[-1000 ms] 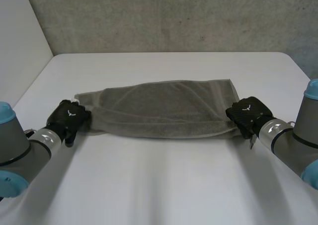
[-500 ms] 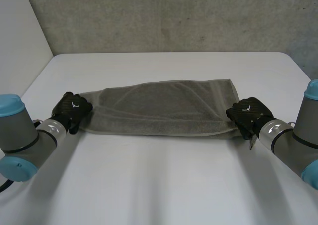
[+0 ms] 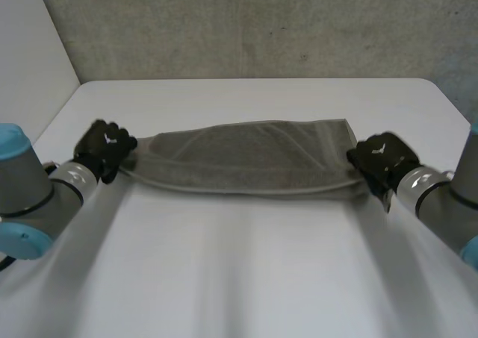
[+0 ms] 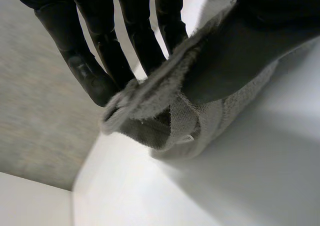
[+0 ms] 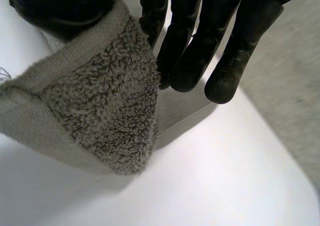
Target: Fold the towel.
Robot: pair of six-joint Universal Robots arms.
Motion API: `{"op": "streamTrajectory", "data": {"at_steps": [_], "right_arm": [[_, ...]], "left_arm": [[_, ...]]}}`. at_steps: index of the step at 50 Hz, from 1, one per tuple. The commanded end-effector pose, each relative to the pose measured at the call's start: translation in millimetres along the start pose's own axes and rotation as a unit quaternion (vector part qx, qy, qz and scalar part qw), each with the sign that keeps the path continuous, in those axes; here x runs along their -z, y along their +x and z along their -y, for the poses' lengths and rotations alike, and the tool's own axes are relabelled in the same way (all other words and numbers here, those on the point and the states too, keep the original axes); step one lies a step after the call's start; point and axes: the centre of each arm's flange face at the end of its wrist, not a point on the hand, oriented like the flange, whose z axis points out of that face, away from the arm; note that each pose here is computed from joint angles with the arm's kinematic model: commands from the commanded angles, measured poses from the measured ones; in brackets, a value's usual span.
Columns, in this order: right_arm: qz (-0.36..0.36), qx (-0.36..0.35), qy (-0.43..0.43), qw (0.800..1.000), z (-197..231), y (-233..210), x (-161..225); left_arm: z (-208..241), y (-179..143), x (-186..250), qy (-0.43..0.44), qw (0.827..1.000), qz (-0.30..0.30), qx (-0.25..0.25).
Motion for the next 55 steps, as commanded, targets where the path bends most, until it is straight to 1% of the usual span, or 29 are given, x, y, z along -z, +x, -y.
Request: {"op": "streamTrajectory", "data": {"at_steps": [1, 2, 4, 5, 7, 8, 9, 10, 12, 15, 21, 23, 24, 27, 32, 34, 37, 40, 43, 45, 46, 48, 49, 50, 51, 52, 53, 54, 55], "right_arm": [[-0.053, 0.012, 0.045, 0.998, 56.0, 40.9, 38.8], [-0.053, 0.012, 0.045, 0.998, 56.1, 41.0, 38.8], [-0.06, 0.01, 0.04, 0.997, 69.7, 54.3, 52.8], [-0.06, 0.01, 0.04, 0.997, 69.8, 54.4, 52.9], [-0.065, 0.008, 0.036, 0.997, 82.8, 65.3, 68.2], [-0.065, 0.008, 0.036, 0.997, 82.8, 65.3, 68.3], [-0.069, 0.01, 0.041, 0.997, 90.4, 69.1, 77.0], [-0.069, 0.01, 0.041, 0.997, 90.5, 69.2, 77.1], [-0.072, 0.015, 0.048, 0.996, 102.0, 72.9, 89.5], [-0.08, 0.019, 0.059, 0.995, 111.3, 77.1, 98.2], [-0.089, 0.025, 0.069, 0.993, 120.5, 79.5, 110.6], [-0.085, 0.025, 0.063, 0.994, 121.9, 78.8, 115.4], [-0.085, 0.025, 0.063, 0.994, 121.9, 78.8, 115.5], [-0.075, 0.025, 0.053, 0.995, 121.3, 76.5, 117.8], [-0.059, 0.034, 0.034, 0.997, 113.5, 71.8, 109.7], [-0.037, 0.036, 0.008, 0.999, 99.5, 66.3, 91.4], [-0.026, 0.034, -0.005, 0.999, 91.7, 63.6, 81.4], [0.0, 0.035, -0.03, 0.999, 75.0, 56.0, 55.2], [0.009, 0.036, -0.034, 0.999, 70.9, 52.9, 45.1], [0.011, 0.041, -0.038, 0.998, 66.0, 52.5, 23.2], [0.011, 0.041, -0.038, 0.998, 66.0, 52.5, 23.1], [-0.027, 0.051, -0.003, 0.998, 77.0, 64.9, 2.3], [-0.027, 0.051, -0.003, 0.998, 77.1, 65.0, 2.2], [-0.062, 0.061, 0.033, 0.996, 89.9, 74.1, -6.3], [-0.062, 0.061, 0.034, 0.996, 90.0, 74.2, -6.3], [-0.106, 0.069, 0.08, 0.989, 106.3, 86.5, -11.2], [-0.158, 0.071, 0.129, 0.976, 120.5, 100.2, -16.4], [-0.158, 0.071, 0.129, 0.976, 120.7, 100.3, -16.4], [-0.209, 0.067, 0.18, 0.959, 135.1, 113.8, -16.5]], "left_arm": [[52.8, -31.7, 22.3, 0.05, 0.997, 0.043, 0.044], [52.9, -31.8, 22.3, 0.05, 0.997, 0.043, 0.044], [75.3, -48.8, 36.3, 0.073, 0.993, 0.054, 0.079], [75.4, -48.8, 36.4, 0.073, 0.993, 0.054, 0.079], [89.8, -61.0, 49.0, 0.085, 0.988, 0.058, 0.114], [89.9, -61.0, 49.0, 0.085, 0.988, 0.058, 0.114], [93.8, -64.3, 54.1, 0.086, 0.986, 0.058, 0.129], [93.8, -64.3, 54.2, 0.086, 0.986, 0.058, 0.129], [98.8, -67.4, 62.9, 0.081, 0.984, 0.053, 0.151], [101.2, -67.5, 70.4, 0.071, 0.983, 0.046, 0.166], [97.2, -64.6, 77.7, 0.042, 0.98, 0.03, 0.194], [94.3, -61.5, 81.3, 0.024, 0.977, 0.012, 0.211], [94.3, -61.5, 81.3, 0.023, 0.977, 0.011, 0.211], [90.6, -59.0, 83.1, 0.011, 0.975, -0.014, 0.22], [80.7, -66.5, 78.5, -0.004, 0.972, -0.028, 0.234], [68.6, -61.9, 66.8, -0.03, 0.967, -0.045, 0.248], [63.8, -60.4, 60.5, -0.042, 0.965, -0.052, 0.253], [52.6, -58.7, 39.0, -0.067, 0.961, -0.069, 0.26], [49.6, -60.0, 29.5, -0.069, 0.96, -0.072, 0.263], [48.5, -63.9, 12.5, -0.069, 0.96, -0.075, 0.26], [48.5, -63.9, 12.4, -0.069, 0.96, -0.075, 0.26], [61.1, -73.2, -3.9, -0.045, 0.965, -0.07, 0.248], [61.2, -73.3, -4.0, -0.045, 0.965, -0.07, 0.248], [75.6, -82.2, -10.0, -0.018, 0.97, -0.059, 0.237], [75.7, -82.3, -10.0, -0.017, 0.97, -0.059, 0.237], [92.0, -92.3, -13.2, 0.011, 0.972, -0.043, 0.229], [109.8, -106.3, -15.3, 0.048, 0.975, -0.019, 0.216], [109.9, -106.4, -15.3, 0.048, 0.975, -0.019, 0.216], [128.7, -121.9, -17.3, 0.092, 0.974, 0.012, 0.206]]}}
